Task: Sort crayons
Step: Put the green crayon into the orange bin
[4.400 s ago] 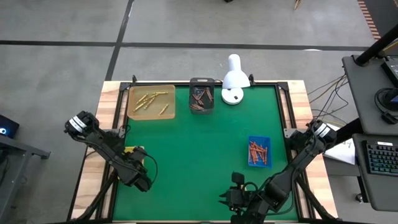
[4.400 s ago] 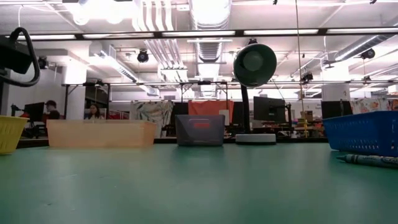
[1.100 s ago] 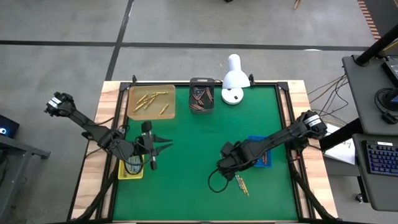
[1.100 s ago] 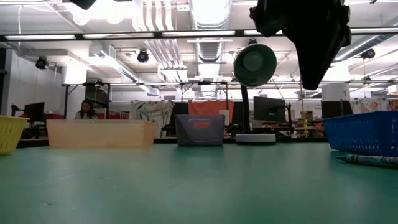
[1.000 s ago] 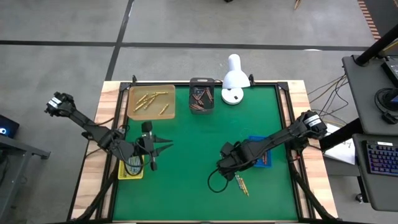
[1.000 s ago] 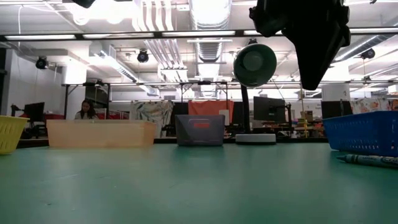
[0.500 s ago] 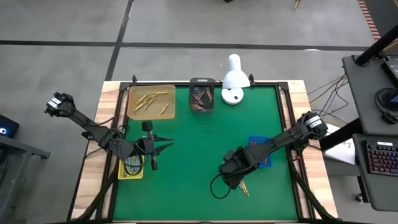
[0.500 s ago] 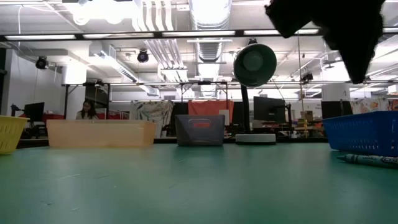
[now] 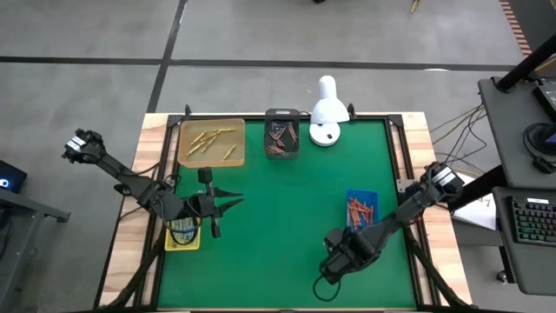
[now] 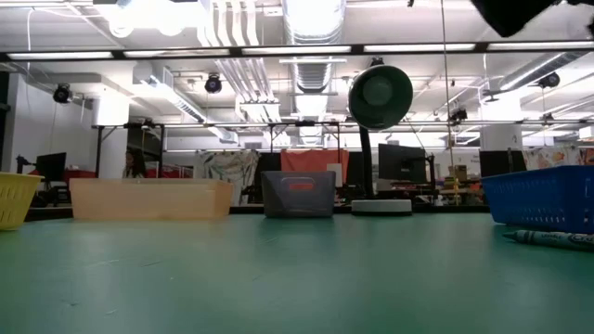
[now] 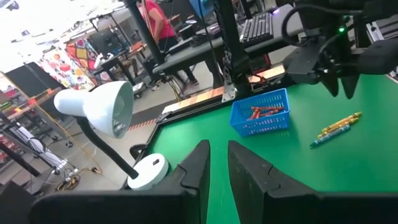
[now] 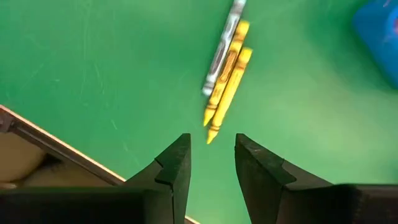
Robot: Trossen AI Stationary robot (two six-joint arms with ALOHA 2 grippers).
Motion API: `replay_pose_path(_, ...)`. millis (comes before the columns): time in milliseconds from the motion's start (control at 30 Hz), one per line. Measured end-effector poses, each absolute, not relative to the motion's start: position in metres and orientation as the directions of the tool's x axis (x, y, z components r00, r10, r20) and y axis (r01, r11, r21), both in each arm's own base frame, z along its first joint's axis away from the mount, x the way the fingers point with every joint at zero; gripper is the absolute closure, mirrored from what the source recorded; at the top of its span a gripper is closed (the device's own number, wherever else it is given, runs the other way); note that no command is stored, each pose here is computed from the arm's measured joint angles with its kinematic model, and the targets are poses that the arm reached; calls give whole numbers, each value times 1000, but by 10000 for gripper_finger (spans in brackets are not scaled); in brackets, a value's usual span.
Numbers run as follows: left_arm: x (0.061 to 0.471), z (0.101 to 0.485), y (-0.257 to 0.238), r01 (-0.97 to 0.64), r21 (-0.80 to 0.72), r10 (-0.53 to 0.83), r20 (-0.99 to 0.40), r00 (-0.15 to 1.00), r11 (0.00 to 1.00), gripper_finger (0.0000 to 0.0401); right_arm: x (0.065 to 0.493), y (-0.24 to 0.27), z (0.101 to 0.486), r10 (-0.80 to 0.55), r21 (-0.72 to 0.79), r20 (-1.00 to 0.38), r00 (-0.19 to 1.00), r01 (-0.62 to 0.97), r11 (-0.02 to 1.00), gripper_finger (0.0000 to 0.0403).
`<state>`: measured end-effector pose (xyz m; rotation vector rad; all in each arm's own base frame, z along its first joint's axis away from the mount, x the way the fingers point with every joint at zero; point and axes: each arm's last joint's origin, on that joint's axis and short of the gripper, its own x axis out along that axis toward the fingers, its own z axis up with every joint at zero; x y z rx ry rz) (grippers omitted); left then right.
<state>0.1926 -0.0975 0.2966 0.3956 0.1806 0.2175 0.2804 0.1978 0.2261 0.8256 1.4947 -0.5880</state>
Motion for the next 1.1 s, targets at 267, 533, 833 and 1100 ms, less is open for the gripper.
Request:
replay_pose_path(267,193,299,-98,-173,426,242,-113,964,888,362,269,204,202,150,101,-988,19,824,558,286)
replay_pose_path(533,193,301,-98,-173,445,241,-101,965,879,362,264,199,182,138,86,-990,12,832,548,289)
replay_pose_path(833,193,301,-98,-173,443,240,-100,965,880,362,262,196,170,115,79,-993,20,840,537,290)
replay_pose_path(1100,193,301,-98,-173,441,239,-100,966,881,362,261,195,161,113,111,-992,60,844,524,294)
